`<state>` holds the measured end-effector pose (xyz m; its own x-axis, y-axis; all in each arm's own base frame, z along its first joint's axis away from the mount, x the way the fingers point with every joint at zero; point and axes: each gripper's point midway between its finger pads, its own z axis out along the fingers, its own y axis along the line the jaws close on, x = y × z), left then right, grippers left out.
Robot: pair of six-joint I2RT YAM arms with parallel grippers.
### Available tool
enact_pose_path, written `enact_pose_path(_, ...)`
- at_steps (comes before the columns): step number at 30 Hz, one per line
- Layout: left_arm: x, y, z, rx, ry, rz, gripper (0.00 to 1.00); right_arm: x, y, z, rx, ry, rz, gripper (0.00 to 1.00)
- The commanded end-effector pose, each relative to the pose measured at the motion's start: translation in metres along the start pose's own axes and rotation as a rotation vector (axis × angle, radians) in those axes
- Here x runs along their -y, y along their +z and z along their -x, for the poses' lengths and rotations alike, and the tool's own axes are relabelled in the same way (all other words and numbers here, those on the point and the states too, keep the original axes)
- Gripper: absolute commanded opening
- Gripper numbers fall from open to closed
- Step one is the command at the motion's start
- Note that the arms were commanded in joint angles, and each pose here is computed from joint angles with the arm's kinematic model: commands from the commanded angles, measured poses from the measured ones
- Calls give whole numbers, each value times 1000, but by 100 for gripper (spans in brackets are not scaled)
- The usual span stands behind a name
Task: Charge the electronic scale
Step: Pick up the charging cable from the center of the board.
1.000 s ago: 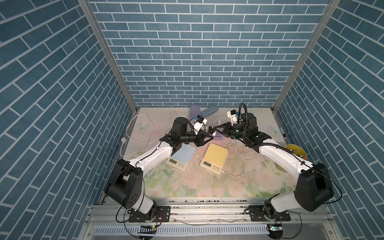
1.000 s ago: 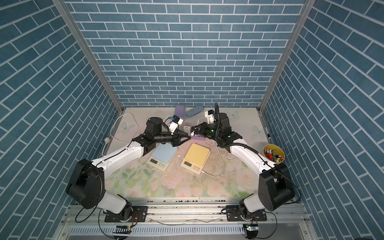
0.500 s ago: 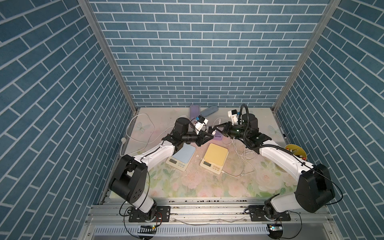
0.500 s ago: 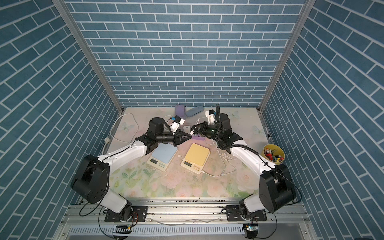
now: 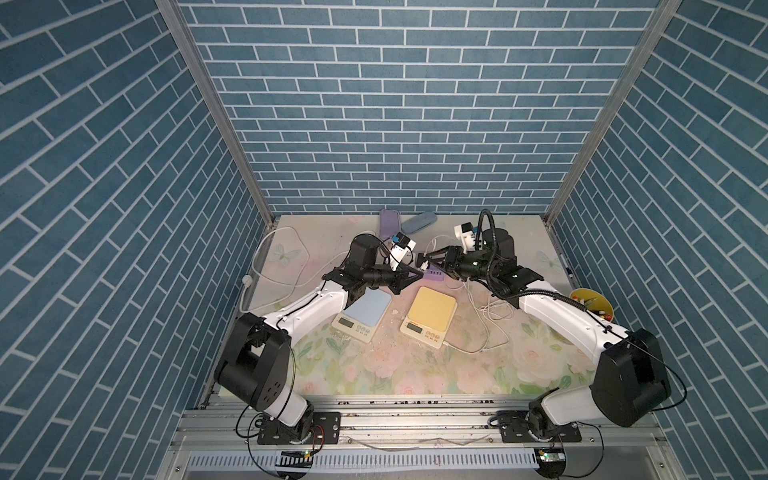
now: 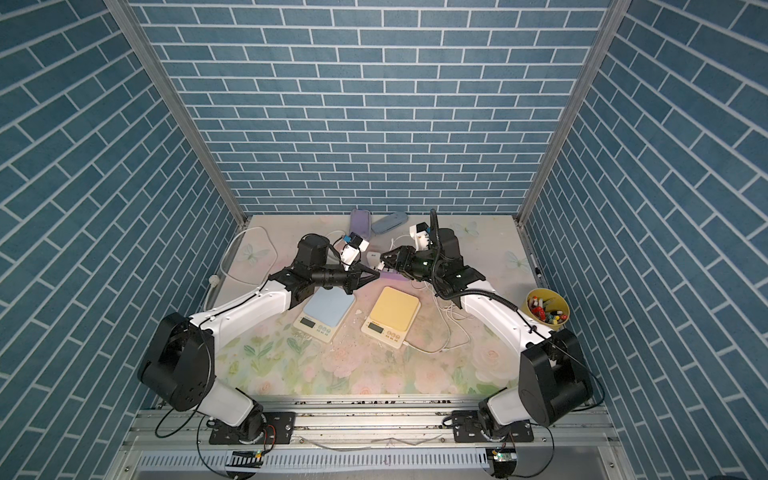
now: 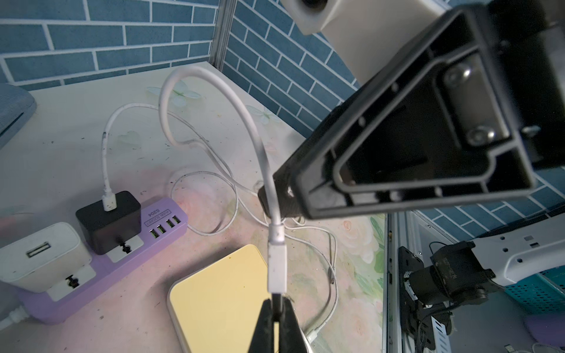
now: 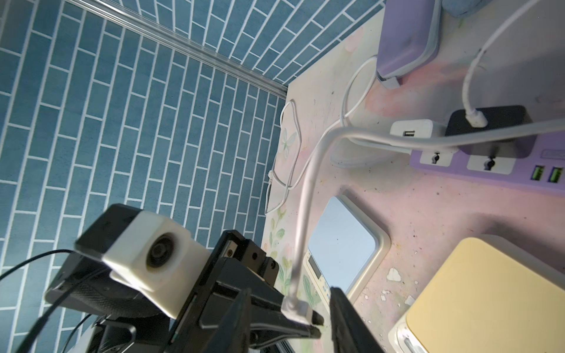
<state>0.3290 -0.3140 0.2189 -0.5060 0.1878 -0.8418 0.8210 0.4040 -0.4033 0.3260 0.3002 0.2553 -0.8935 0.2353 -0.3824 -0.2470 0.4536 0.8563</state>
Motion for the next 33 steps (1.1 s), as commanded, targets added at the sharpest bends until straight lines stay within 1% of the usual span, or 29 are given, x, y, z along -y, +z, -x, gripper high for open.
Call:
enact_pose_path(1, 5, -7, 8, -4, 51, 27, 0, -8, -5, -8, -47, -59, -50, 42)
enact_pose_path(4, 6, -6, 8, -10, 54, 29, 0, -7, -1, -15, -86, -75, -75, 40)
enact_pose_path(9, 9, -5, 7, -21, 63, 25, 0, -9, 7, -18, -106, -89, -79, 37)
enact_pose_path(13, 10, -6, 6, -26, 66, 27, 0, -2, 8, -20, -119, -105, -133, 37)
enact_pose_path(20, 8, -10, 8, -14, 74, 57, 0, 5, 0, -21, -110, -138, -219, 37)
enact_pose_path(23, 9, -9, 10, -7, 71, 46, 0, 7, 1, -21, -110, -138, -224, 40)
enact_pose_path(33, 12, -8, 6, -12, 57, 29, 0, -9, 17, -13, -120, -146, -155, 40)
